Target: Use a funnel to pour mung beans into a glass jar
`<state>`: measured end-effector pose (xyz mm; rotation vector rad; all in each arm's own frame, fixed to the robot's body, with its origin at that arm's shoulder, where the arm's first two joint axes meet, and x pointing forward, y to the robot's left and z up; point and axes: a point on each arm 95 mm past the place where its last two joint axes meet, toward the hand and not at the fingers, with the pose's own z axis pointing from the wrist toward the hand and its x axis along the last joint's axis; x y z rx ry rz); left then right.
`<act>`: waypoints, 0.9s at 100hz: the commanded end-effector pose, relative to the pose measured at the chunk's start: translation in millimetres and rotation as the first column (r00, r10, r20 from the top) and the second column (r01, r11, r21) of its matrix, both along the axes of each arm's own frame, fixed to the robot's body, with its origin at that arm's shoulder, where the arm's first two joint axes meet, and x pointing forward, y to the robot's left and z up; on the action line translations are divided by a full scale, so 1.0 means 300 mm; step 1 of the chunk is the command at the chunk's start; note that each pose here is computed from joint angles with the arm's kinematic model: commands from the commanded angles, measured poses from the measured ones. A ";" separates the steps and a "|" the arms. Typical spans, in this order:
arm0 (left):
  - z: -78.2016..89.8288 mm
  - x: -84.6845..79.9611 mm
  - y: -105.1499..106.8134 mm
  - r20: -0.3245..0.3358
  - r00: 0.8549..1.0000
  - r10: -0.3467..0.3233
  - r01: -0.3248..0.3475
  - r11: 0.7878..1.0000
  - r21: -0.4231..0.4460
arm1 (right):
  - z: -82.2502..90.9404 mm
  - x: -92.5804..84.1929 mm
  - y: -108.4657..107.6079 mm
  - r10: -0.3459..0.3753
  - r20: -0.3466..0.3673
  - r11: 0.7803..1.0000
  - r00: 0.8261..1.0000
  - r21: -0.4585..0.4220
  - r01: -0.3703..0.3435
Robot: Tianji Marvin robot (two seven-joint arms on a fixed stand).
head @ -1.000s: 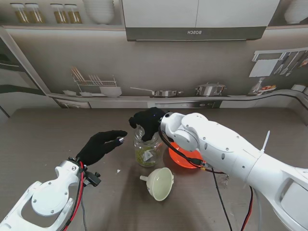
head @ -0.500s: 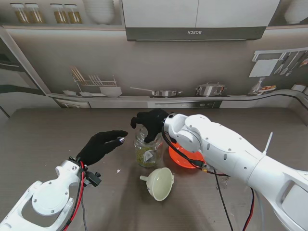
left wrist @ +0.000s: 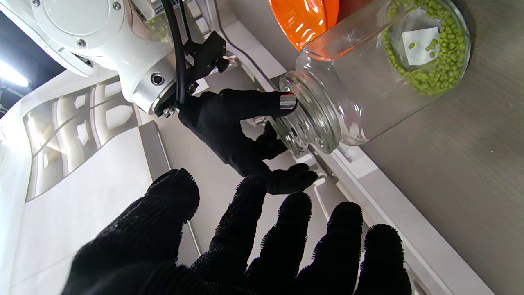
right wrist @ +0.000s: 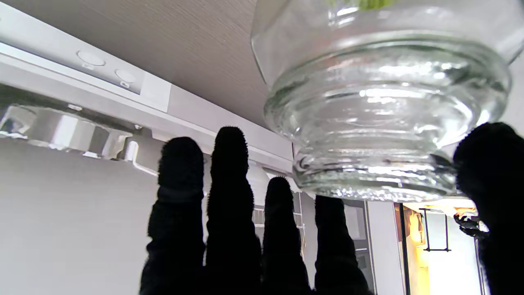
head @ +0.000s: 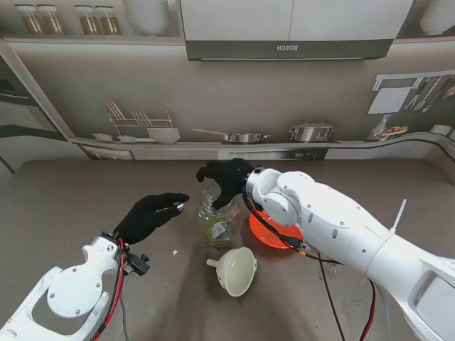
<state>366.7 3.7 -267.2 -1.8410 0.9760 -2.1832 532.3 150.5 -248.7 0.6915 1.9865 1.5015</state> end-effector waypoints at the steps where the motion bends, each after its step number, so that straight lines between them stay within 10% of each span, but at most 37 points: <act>1: -0.007 -0.004 -0.006 -0.014 1.000 -0.015 0.015 1.000 0.002 | 0.012 0.004 -0.008 -0.015 0.001 1.000 1.000 0.005 0.015; 90: -0.008 -0.004 -0.005 -0.009 1.000 -0.009 0.009 1.000 -0.001 | 0.130 -0.088 -0.081 -0.078 0.002 0.981 0.997 0.179 0.077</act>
